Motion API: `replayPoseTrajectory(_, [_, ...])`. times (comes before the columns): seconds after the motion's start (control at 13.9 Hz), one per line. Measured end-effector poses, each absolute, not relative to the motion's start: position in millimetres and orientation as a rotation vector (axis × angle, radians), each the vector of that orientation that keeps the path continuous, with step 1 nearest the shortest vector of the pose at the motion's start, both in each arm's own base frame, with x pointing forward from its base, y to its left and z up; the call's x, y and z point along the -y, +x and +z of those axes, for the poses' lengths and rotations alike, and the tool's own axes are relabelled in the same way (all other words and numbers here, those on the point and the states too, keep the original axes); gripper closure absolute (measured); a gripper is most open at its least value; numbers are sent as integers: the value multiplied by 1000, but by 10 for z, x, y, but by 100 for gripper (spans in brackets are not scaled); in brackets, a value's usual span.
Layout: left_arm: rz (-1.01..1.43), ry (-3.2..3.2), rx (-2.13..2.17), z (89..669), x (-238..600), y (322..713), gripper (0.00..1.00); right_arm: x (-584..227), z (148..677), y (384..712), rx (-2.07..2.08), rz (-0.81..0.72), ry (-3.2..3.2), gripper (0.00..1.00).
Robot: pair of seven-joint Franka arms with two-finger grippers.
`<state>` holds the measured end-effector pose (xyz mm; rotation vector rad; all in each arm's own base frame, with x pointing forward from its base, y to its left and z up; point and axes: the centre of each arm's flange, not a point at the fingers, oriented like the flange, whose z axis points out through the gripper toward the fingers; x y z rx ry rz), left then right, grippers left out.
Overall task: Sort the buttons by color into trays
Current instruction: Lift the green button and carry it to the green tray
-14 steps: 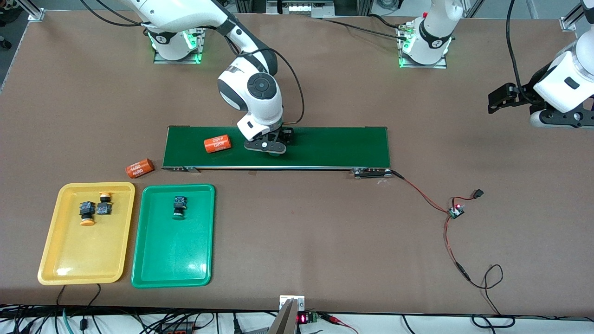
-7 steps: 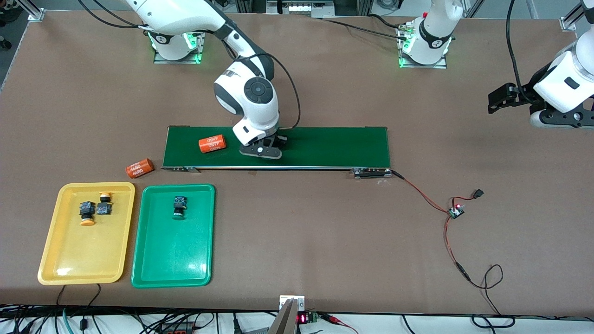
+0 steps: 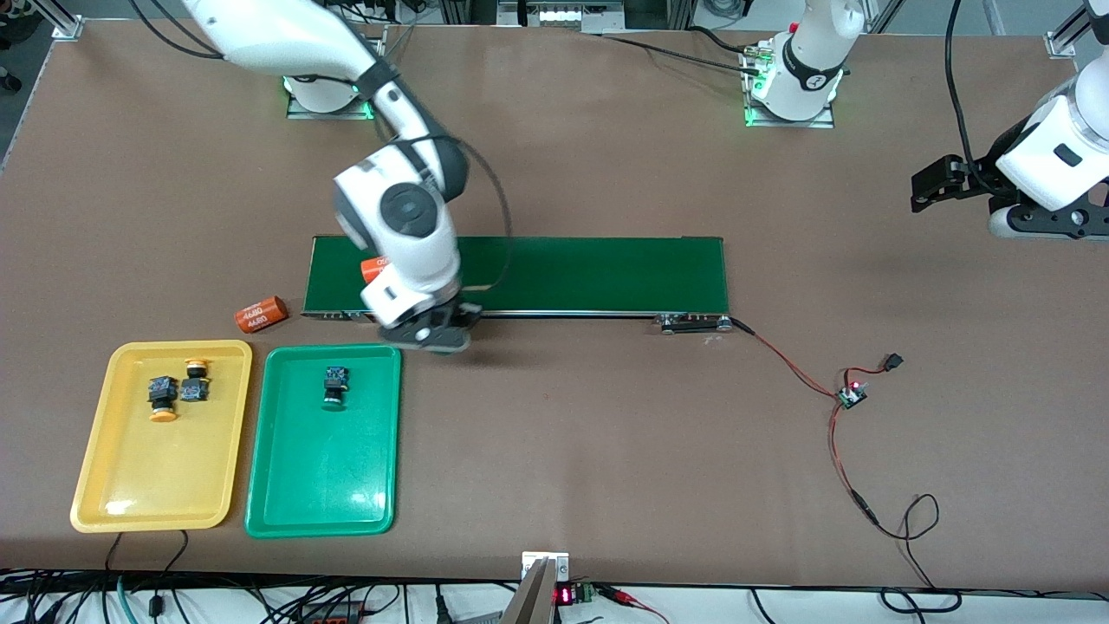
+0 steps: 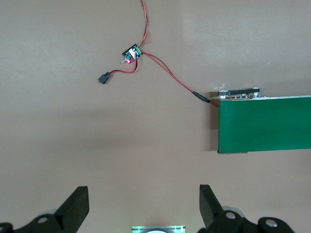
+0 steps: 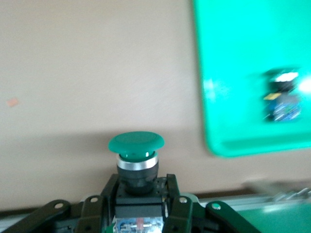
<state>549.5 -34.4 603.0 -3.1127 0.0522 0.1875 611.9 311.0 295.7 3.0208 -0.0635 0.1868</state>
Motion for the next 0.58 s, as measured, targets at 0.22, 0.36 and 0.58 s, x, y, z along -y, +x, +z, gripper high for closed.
replayPoseTrajectory(0.22, [188,-3113,-52,6030,344,5495,0,-2225,2762,6528,58,136,3001,57])
replayPoseTrajectory(0.36, [188,-3113,-52,6030,344,5495,0,-1878,2662,6693,58,115,3006,57])
replayPoseTrajectory(0.58, [188,-3113,-52,6030,343,5495,0,-1633,2586,6889,57,120,3013,57])
